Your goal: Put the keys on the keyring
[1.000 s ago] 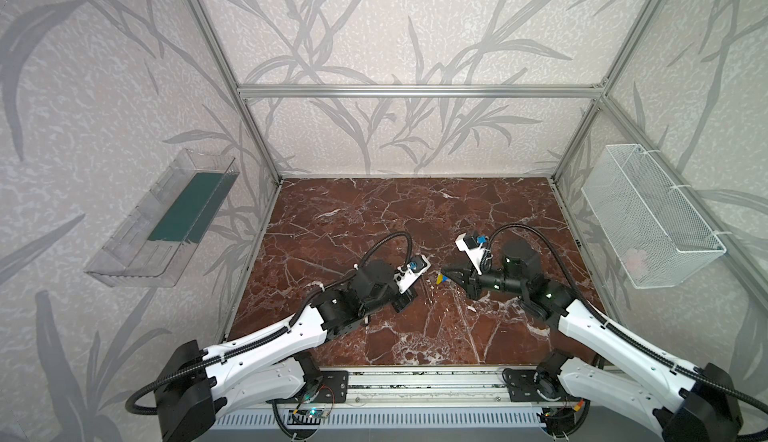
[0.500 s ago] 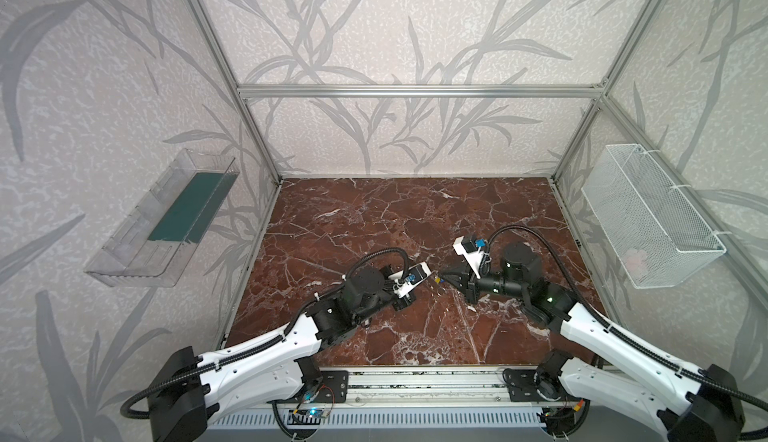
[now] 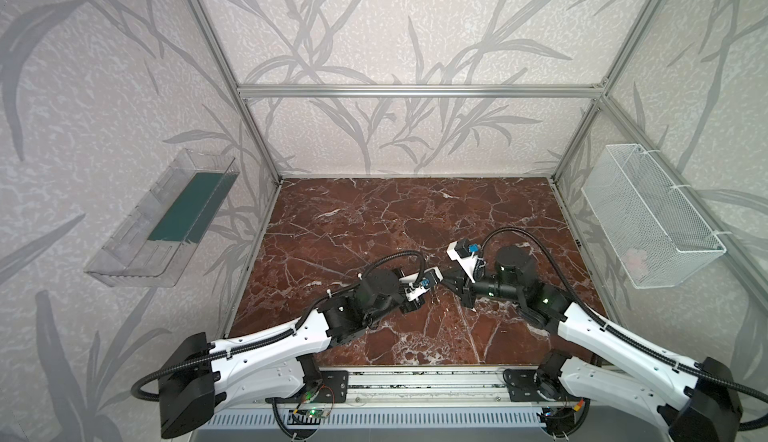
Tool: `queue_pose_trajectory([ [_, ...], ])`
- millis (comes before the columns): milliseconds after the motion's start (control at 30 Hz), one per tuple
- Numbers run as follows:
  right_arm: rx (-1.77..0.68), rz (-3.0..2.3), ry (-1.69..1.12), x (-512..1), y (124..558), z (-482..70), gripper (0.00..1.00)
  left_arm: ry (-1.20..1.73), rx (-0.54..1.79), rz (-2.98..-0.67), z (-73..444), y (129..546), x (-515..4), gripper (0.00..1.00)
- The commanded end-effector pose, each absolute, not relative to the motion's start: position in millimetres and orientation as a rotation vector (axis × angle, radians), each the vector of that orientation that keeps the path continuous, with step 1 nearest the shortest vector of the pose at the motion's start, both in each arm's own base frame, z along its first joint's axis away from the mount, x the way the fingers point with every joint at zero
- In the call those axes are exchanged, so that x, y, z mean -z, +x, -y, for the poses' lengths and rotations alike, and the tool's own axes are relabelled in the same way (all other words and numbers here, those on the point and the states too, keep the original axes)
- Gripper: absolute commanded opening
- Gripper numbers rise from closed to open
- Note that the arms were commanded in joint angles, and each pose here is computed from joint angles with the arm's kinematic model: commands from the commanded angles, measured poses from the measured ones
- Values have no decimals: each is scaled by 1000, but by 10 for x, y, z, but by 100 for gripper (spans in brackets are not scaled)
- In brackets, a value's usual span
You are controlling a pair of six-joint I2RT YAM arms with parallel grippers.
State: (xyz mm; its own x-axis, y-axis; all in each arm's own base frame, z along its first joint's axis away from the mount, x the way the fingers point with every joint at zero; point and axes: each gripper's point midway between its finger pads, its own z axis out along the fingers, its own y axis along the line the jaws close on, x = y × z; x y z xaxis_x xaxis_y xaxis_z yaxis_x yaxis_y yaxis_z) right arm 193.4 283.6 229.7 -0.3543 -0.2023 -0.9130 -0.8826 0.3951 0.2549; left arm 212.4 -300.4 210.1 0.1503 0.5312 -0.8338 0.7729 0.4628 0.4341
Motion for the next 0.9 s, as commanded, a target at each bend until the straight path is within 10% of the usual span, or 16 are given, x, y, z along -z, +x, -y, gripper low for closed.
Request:
queue_pose_trajectory([
  [0,-972,-1766,-942,-2385,1963,-2845,0,1185,228,-1485,3056,2163,-2259,0],
  [867,-891,-1808,-896,-2330,2046,-2753,0,1226,295,-1484,3123,2029,-2252,0],
])
